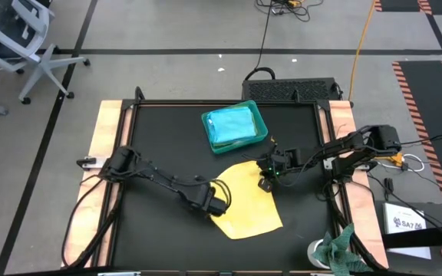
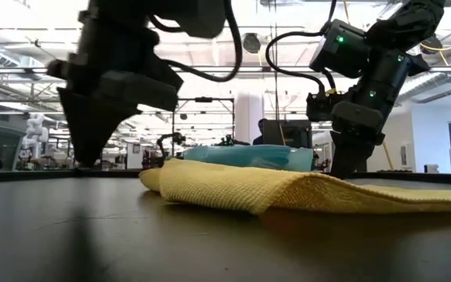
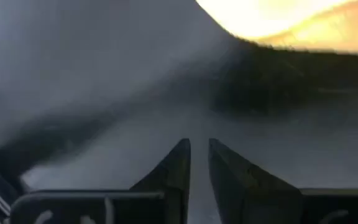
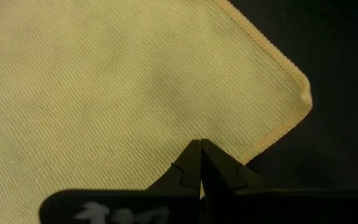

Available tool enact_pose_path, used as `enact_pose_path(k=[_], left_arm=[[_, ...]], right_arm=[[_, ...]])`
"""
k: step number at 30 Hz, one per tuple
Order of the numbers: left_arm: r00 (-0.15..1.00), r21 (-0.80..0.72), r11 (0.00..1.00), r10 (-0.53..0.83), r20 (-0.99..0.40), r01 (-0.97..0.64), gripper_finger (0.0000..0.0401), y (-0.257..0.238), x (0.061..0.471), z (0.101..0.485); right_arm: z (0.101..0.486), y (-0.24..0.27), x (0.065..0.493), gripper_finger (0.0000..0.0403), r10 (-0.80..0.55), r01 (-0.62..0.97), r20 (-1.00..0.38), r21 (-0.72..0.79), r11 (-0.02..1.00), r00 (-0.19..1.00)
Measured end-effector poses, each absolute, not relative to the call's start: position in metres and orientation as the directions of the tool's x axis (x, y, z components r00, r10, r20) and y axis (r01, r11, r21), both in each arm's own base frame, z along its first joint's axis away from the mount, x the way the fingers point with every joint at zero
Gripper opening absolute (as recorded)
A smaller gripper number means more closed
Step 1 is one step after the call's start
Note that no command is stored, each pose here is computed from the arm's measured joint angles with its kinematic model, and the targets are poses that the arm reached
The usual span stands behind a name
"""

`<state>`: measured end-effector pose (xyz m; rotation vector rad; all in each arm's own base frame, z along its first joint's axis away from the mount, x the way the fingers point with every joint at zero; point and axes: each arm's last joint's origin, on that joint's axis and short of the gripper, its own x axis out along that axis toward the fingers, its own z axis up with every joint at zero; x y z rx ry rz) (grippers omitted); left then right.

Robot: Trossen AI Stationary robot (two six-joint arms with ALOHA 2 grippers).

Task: Fold microfiber towels
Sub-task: Fold the yellow microfiber towel

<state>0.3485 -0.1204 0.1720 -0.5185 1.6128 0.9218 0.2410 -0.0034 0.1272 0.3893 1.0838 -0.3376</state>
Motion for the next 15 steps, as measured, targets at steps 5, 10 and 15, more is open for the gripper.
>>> enact_pose_path(k=[5, 10, 15], left_arm=[[-0.132, 0.2, 0.542, 0.163, -0.978, -0.816, 0.0058, -0.123, 0.355, 0.179], [0.152, -0.036, 0.535, 0.176, -0.973, -0.844, 0.0058, -0.119, 0.374, 0.196], [0.412, -0.274, 0.574, 0.123, -0.903, -0.771, 0.0058, -0.12, 0.399, 0.207]], right_arm=[[0.128, -0.003, 0.242, 0.0, -0.052, 0.427, -0.895, 0.16, 0.89, 0.443], [0.128, -0.003, 0.242, 0.0, -0.051, 0.422, -0.895, 0.157, 0.893, 0.442], [0.128, -0.003, 0.243, 0.0, -0.051, 0.422, -0.893, 0.16, 0.892, 0.447]])
